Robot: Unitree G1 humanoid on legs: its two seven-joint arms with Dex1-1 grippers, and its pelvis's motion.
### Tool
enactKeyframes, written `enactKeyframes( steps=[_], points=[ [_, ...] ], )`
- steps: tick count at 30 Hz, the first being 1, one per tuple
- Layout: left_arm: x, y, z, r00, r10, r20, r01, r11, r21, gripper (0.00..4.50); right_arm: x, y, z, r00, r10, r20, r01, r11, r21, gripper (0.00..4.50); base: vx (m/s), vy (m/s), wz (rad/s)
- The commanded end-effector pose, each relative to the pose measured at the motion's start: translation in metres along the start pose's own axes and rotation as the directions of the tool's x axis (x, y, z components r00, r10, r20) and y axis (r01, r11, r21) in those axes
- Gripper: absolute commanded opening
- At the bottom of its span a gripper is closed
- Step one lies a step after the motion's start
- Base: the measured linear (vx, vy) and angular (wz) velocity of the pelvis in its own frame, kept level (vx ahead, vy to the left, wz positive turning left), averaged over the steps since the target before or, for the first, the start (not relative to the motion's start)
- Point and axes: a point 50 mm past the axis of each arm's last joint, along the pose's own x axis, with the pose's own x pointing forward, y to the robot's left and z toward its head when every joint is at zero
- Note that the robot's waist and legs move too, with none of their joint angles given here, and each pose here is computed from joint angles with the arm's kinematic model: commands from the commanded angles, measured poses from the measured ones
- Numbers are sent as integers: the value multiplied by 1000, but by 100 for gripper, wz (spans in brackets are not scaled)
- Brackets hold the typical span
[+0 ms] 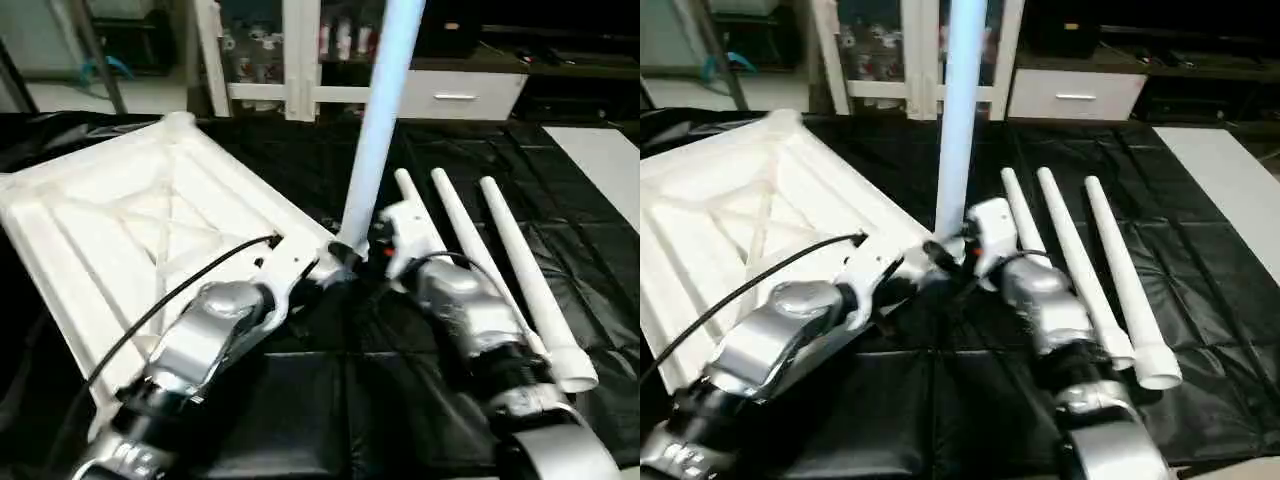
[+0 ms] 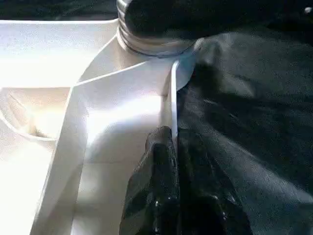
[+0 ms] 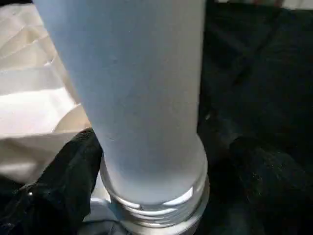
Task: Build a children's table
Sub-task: Rotate leg to tighten
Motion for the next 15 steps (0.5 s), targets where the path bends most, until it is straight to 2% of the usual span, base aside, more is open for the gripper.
enactKeyframes(
  steps=[1, 11, 12, 15],
  points=[
    [0, -5, -13, 998, -39, -56, 39, 999, -7, 0, -5, -3, 2, 1000, 10, -18, -10, 999, -35, 444, 0, 0, 0],
    [-8, -8, -17, 992, -104, -75, 105, 994, 16, 0, -16, -3, 4, 989, 142, -28, -145, 984, -104, 444, 0, 0, 0],
    [-12, -11, -18, 986, -141, -85, 144, 989, 32, 0, -20, -2, 4, 978, 205, -45, -209, 969, -132, 444, 0, 0, 0],
    [-17, -14, -20, 979, -181, -89, 186, 981, 46, 0, -25, -2, 4, 965, 258, -53, -263, 954, -145, 444, 0, 0, 0]
  ],
)
